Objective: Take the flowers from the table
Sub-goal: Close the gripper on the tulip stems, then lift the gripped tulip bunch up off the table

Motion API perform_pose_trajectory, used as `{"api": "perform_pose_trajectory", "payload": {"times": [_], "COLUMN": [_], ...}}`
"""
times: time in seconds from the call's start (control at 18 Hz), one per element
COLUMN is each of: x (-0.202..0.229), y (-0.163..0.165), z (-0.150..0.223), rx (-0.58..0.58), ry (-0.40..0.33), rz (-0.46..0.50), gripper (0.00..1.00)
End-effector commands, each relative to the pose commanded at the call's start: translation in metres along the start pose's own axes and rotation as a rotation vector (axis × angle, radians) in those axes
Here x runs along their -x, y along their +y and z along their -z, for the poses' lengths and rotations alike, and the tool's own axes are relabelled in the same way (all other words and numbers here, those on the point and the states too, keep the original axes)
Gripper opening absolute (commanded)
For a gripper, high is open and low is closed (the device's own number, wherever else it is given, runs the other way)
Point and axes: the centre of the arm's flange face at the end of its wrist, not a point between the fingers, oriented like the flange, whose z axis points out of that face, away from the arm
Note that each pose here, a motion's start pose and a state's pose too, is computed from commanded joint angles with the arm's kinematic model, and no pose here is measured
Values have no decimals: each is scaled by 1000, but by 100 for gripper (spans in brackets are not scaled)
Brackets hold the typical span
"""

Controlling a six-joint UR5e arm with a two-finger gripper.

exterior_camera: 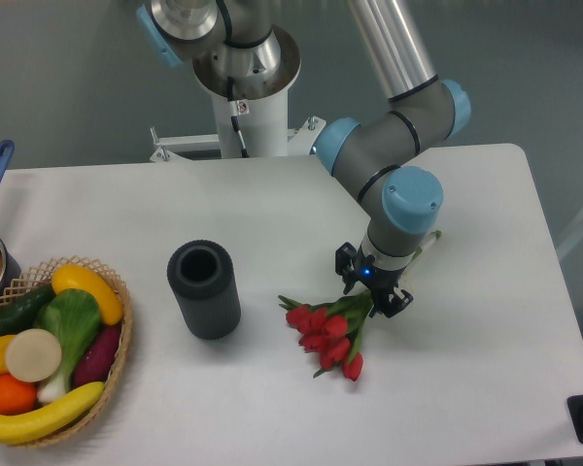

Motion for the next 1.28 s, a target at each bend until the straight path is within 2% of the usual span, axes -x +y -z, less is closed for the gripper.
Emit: {"api": "perform_pose_trajectory", "payload": {"times": [0.06, 0.22, 0.33, 0.56, 0.67, 0.89, 1.28], "x": [0, 2, 2, 6, 6, 7, 16], "y": [0, -1, -1, -2, -2, -2, -4], "z": [1, 3, 4, 3, 2, 4, 38], "rx": [0, -3, -3, -4, -3, -4, -21], "ry": [-1, -7, -9, -12, -10, -15, -96], "rz": [0, -1, -1, -2, -1, -7, -17], "gripper": [47, 44, 36, 35, 30, 30, 27]}}
